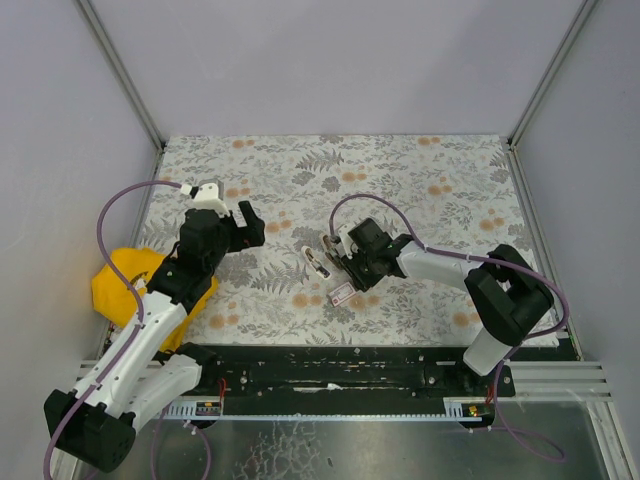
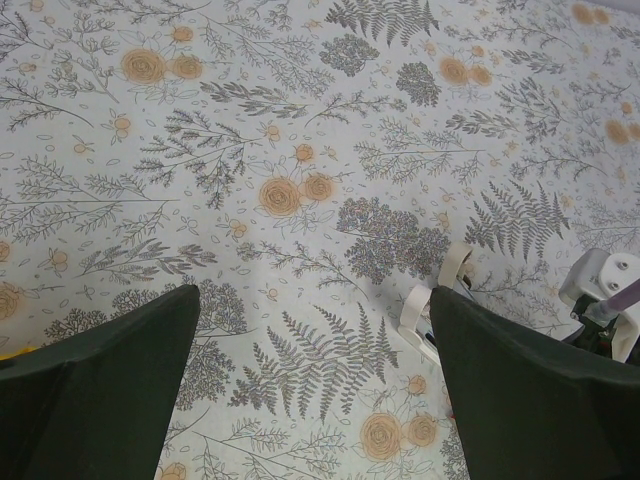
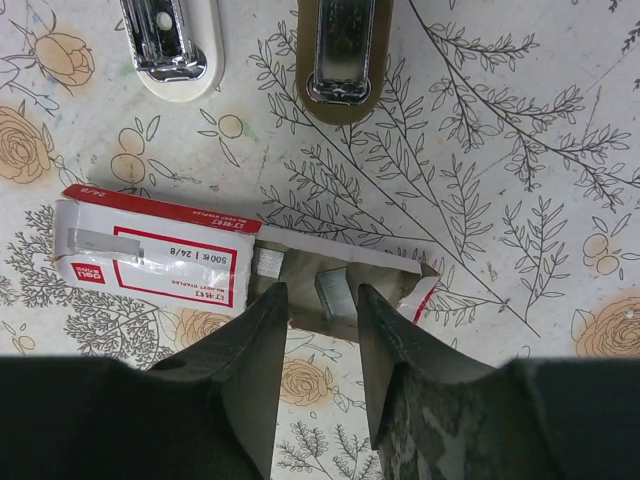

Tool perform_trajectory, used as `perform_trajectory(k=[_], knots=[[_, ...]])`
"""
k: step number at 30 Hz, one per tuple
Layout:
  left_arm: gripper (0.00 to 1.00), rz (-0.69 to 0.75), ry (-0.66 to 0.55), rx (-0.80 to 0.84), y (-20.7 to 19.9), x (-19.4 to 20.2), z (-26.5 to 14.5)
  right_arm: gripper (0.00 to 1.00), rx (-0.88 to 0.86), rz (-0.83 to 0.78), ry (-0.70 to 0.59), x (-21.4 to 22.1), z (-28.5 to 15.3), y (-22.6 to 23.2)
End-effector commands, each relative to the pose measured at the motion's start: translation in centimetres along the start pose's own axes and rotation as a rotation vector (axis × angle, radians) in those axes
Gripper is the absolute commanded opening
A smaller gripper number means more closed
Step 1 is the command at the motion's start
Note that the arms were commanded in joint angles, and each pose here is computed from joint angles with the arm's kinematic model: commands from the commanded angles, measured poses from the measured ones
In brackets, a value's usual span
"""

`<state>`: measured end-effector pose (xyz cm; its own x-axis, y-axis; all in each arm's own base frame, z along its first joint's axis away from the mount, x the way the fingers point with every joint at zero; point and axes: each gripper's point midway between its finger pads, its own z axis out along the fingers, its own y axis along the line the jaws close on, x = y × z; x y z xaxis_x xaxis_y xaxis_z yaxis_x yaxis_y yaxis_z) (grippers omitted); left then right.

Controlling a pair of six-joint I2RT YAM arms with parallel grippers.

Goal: Load the staples into the stapler

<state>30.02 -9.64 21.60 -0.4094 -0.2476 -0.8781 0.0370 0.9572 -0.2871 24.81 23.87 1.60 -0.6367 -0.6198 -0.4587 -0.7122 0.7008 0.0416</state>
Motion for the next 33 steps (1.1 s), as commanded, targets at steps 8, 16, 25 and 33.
perform_trajectory(k=[8,16,25,33], knots=[[0.97,-0.011,-0.035,-0.003,0.1,-0.9,0.0,0.31,0.048,-0.038,-0.038,-1.6,-0.5,-0.4],[0.97,-0.014,-0.036,0.001,0.0,-0.9,0.0,0.31,0.058,-0.037,-0.011,-0.7,0.3,-0.6],[0.97,-0.013,-0.037,-0.002,0.1,-0.9,-0.1,0.33,0.072,-0.044,0.001,-0.4,0.6,-0.7],[0.97,-0.009,-0.036,0.007,0.0,-0.8,-0.2,0.23,0.101,0.012,-0.096,-2.5,-1.5,-0.9]])
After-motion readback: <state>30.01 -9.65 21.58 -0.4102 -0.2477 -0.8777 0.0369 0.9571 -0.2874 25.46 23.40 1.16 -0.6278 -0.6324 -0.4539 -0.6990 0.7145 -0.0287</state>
